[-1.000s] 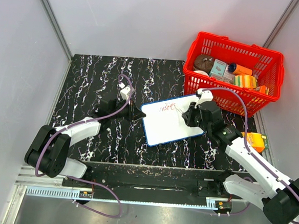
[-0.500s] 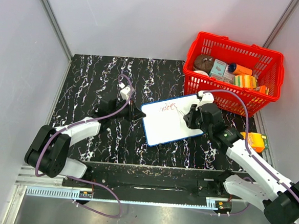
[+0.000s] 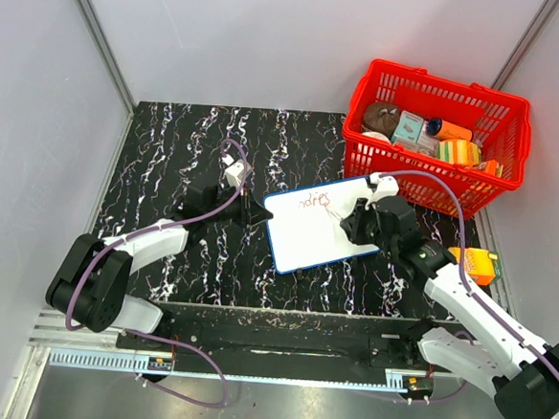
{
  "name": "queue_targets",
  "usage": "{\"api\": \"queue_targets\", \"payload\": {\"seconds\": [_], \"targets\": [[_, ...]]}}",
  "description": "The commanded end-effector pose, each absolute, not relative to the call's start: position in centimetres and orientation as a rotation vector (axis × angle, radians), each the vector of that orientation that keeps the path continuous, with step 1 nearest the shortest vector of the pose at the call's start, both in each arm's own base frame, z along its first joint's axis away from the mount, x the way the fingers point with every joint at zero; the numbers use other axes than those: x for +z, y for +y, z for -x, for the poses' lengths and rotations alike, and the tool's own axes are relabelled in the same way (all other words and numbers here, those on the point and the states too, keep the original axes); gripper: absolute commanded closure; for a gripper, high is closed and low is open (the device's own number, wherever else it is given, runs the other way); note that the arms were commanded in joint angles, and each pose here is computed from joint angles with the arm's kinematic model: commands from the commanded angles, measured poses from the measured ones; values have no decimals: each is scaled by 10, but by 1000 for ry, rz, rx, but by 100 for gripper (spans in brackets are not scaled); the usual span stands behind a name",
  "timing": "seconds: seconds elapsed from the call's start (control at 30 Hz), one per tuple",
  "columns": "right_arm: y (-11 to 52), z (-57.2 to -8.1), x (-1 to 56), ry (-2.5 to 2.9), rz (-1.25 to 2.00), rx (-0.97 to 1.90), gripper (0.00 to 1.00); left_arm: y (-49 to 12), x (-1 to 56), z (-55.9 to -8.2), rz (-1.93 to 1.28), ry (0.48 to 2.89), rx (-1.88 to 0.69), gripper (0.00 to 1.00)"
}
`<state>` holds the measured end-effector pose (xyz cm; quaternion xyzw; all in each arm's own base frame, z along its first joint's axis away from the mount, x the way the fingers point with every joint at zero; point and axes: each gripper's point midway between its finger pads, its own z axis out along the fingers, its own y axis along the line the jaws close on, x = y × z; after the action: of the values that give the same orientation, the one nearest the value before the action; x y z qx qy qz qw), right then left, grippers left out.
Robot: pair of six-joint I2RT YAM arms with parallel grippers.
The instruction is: Write a sentence on the whiteboard
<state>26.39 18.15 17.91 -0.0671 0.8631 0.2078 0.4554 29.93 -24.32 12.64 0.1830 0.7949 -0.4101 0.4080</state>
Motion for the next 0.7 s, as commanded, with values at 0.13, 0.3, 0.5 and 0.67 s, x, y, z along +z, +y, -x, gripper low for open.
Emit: {"api": "queue_targets", "payload": {"seconds": [0.13, 0.3, 0.5, 0.67], "targets": [[178, -268, 233, 1924, 92, 584, 100, -222, 114, -328, -504, 1975, -779, 100], [173, -278, 232, 1932, 56, 522, 100, -223, 114, -328, -505, 1974, -780, 100], [173, -285, 227, 1956, 41, 493, 100, -222, 114, -328, -503, 1975, -779, 100], [167, -288, 227, 1954, 15, 460, 100, -222, 114, -328, -502, 1975, -778, 100]]}}
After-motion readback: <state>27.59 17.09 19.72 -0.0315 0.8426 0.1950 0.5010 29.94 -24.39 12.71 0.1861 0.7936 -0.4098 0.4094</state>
